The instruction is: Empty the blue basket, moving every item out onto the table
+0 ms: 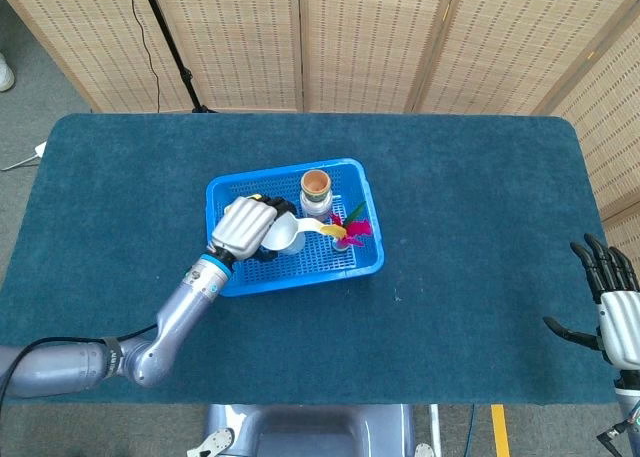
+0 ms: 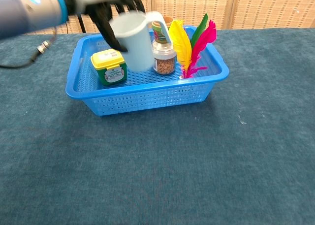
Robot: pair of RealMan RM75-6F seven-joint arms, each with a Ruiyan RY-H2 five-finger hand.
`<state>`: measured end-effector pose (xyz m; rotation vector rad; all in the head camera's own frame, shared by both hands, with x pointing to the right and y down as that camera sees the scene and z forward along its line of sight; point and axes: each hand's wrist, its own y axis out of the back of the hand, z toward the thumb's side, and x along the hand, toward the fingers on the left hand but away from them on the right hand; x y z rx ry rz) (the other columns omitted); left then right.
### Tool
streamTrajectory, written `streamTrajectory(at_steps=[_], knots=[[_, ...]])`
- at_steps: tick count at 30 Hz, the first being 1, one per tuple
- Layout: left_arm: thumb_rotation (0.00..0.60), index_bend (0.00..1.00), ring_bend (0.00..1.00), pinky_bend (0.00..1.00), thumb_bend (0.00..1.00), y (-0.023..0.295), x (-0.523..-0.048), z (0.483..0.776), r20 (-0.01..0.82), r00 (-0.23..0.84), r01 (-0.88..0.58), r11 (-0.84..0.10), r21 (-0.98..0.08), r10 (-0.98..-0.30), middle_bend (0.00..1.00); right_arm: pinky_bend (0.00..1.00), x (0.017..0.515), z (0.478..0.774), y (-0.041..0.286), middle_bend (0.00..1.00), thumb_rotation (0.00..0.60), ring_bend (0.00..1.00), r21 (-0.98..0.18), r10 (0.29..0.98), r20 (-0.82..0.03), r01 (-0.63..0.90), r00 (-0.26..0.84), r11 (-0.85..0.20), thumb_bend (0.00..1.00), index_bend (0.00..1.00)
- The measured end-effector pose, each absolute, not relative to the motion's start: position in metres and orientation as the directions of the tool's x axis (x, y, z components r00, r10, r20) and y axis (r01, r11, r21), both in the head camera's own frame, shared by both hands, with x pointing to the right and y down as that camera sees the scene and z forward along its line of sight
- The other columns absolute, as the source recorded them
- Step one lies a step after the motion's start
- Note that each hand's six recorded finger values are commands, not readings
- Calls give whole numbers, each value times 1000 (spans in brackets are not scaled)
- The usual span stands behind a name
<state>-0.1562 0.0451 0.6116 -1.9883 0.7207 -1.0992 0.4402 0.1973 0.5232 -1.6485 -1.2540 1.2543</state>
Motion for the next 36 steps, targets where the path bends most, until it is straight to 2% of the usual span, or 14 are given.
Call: streamTrajectory(at_steps=[5, 10, 15, 22, 23, 24, 25, 27, 28, 32, 36], knots=[[600, 467, 346, 468, 230, 21, -207, 570, 384, 405, -184, -485, -855, -830, 341, 0, 437, 523, 199, 0, 600, 0, -918, 959, -276, 277, 69, -284, 0, 0], [600, 467, 346, 467, 230, 7, -274, 553, 375, 291, -224, -443, -868, -880, 341, 0, 434, 521, 201, 0, 600, 0, -918, 959, -273, 277, 80, -285, 0, 0], [600, 462, 345, 467, 230, 5, -331, 567, 412, 194, -261, -452, -853, -890, 341, 0, 430, 523, 203, 0, 600, 0, -916, 955, -282, 271, 91, -296, 0, 0], [600, 453, 343, 461, 231, -1, -414, 609, 473, 43, -286, -465, -838, -880, 340, 0, 422, 530, 204, 0, 600, 0, -911, 947, -301, 260, 109, -320, 0, 0], [600, 430, 325, 441, 231, -1, -422, 616, 481, 29, -294, -467, -834, -876, 320, 0, 422, 531, 204, 0, 600, 0, -910, 946, -306, 257, 109, -324, 0, 0], [600, 355, 256, 378, 228, -1, -428, 623, 490, 17, -304, -471, -828, -872, 243, 0, 422, 532, 204, 0, 600, 0, -910, 945, -309, 255, 109, -327, 0, 0], [600, 226, 154, 273, 219, 0, -434, 633, 501, 7, -317, -477, -820, -865, 140, 0, 422, 533, 204, 0, 600, 0, -910, 944, -311, 253, 108, -328, 0, 0], [600, 45, 20, 84, 180, 2, -437, 647, 515, 0, -333, -486, -808, -857, 10, 0, 421, 535, 204, 0, 600, 0, -910, 943, -314, 249, 109, -332, 0, 0], [600, 1, 0, 21, 151, 3, -435, 657, 524, 4, -345, -493, -799, -852, 0, 0, 421, 536, 204, 0, 600, 0, -910, 943, -315, 248, 109, -333, 0, 0], [600, 0, 0, 0, 105, 9, -417, 679, 564, 47, -380, -537, -753, -825, 0, 0, 422, 537, 205, 0, 600, 0, -911, 942, -319, 244, 102, -334, 0, 0], [600, 0, 0, 0, 105, 8, -404, 675, 549, 88, -396, -535, -746, -831, 0, 0, 424, 537, 204, 0, 600, 0, -911, 943, -319, 244, 95, -332, 0, 0]])
